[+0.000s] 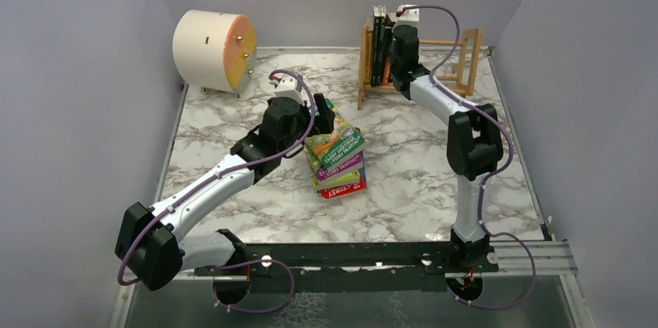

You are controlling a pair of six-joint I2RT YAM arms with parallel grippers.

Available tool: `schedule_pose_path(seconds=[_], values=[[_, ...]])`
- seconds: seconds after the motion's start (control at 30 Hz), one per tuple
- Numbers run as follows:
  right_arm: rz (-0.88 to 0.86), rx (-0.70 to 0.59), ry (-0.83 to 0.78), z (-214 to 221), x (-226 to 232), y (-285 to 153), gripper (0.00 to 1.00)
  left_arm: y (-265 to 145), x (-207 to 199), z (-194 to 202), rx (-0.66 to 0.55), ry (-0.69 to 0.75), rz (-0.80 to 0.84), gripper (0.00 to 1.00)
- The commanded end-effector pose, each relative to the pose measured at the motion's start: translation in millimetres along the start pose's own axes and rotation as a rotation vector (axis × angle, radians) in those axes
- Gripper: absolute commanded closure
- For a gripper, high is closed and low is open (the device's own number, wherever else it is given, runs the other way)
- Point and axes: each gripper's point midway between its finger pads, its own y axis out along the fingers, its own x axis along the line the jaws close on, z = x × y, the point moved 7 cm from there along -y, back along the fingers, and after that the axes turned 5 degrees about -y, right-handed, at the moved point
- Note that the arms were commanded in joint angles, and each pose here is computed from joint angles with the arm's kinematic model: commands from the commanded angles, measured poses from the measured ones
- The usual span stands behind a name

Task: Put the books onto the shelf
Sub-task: Place the book on the shelf.

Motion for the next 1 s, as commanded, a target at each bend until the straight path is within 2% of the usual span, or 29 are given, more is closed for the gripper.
schedule_pose_path(seconds=[0.0,0.3,0.43,0.53,0.6,0.77,0.97], values=[[-0.026,-0.001,0.032,-9,10,3,0.95,0,-2,-8,-0.023,0.003,0.004,0.02],[-0.029,0.019,0.042,-12,10,1,0.83,-18,0,-12,-0.055,-0.013,0.034,0.02],[-0.029,0.034,0.049,-8,10,0,0.72,-20,5,-13,-0.055,0.013,0.001,0.02],[-0.03,0.02,0.063,-12,9,-3,0.57,-20,5,-12,-0.054,0.013,0.004,0.02],[-0.025,0.016,0.073,-15,8,-5,0.53,-19,5,-10,-0.051,0.009,0.005,0.02],[-0.013,-0.019,0.089,-29,3,-15,0.48,-17,7,-5,-0.039,0.002,0.005,0.02],[-0.005,-0.054,0.102,-46,-5,-29,0.48,-16,6,-5,-0.035,-0.004,0.012,0.02]])
